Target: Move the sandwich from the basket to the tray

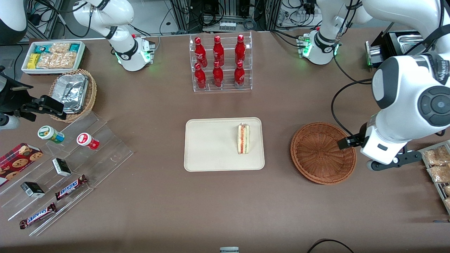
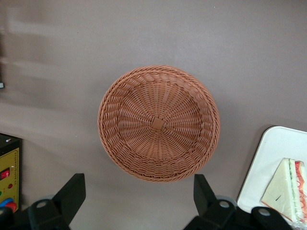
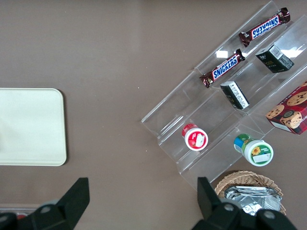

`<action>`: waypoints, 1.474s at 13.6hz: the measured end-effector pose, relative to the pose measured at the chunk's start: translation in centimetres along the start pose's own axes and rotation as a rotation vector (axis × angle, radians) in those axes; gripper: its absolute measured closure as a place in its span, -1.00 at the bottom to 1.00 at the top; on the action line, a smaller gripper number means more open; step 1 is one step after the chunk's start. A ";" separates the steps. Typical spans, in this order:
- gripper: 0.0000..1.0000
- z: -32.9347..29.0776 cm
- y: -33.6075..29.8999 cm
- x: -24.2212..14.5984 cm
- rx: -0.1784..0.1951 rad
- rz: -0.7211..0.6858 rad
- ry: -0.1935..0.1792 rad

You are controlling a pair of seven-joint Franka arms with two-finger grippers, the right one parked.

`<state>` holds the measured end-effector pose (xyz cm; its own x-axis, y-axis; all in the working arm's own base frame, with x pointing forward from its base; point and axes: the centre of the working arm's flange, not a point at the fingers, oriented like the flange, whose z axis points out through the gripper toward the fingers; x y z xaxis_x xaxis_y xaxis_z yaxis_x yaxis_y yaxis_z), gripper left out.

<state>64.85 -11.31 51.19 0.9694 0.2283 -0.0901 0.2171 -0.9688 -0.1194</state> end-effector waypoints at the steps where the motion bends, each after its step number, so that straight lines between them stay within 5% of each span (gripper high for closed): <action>1: -0.99 0.0 -0.1 0.0 0.000 0.000 -0.001; 5: -0.99 0.1 -3.0 0.7 -0.014 -0.035 -0.032; 13: -0.99 -2.3 -8.5 0.6 -0.132 -0.050 -0.079; 20: -0.99 -6.4 -12.6 -1.5 -0.152 0.026 -0.135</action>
<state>61.41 -0.10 59.19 0.9529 0.2040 -0.2244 0.2169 -0.9756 0.0340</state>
